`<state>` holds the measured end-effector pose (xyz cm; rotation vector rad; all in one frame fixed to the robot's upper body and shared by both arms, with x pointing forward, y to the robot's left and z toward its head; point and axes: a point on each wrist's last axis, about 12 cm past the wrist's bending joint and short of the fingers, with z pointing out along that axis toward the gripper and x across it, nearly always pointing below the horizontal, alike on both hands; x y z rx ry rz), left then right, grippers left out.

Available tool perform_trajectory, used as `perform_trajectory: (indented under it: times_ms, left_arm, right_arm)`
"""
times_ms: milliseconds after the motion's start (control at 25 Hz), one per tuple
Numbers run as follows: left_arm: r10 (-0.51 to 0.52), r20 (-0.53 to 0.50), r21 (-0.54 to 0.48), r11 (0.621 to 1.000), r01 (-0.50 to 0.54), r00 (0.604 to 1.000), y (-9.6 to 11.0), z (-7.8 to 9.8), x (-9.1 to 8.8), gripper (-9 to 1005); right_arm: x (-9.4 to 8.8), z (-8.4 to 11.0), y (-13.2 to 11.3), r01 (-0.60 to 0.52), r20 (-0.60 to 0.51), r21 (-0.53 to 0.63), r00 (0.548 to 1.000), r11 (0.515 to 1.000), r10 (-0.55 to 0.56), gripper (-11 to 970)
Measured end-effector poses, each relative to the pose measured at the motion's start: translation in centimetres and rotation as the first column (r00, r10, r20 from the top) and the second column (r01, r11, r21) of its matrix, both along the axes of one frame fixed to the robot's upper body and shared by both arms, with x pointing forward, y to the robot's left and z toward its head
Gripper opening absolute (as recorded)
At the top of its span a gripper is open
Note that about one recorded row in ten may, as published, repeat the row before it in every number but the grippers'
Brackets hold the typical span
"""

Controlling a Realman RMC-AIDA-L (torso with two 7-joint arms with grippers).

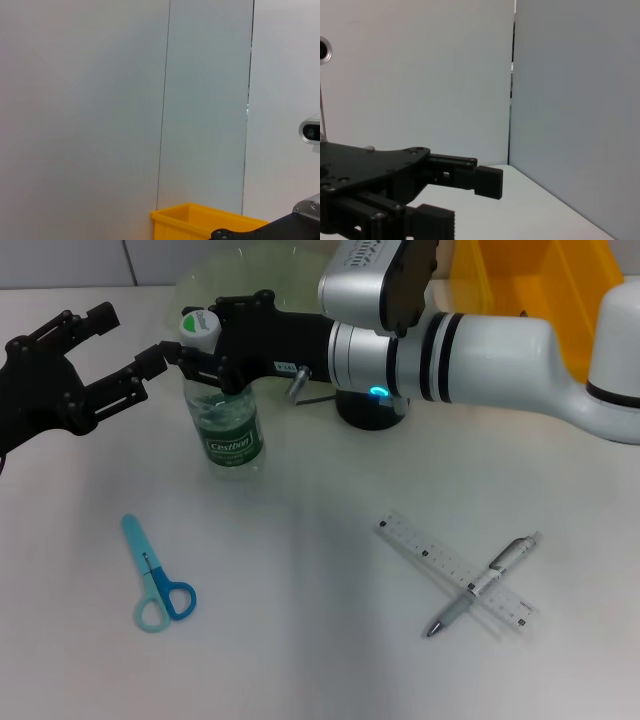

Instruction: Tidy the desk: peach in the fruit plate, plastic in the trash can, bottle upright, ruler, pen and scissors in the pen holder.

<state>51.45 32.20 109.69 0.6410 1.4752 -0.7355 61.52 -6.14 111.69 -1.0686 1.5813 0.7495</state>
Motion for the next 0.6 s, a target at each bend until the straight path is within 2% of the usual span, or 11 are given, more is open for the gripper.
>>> perform_trajectory:
  times_ms: [600]
  left_arm:
    - [-0.002,0.004,-0.004,1.000,0.002,1.000,-0.04,0.06,-0.04,792]
  right_arm:
    - [-0.12,0.17,0.04,-0.003,0.003,0.013,1.000,1.000,0.002,520]
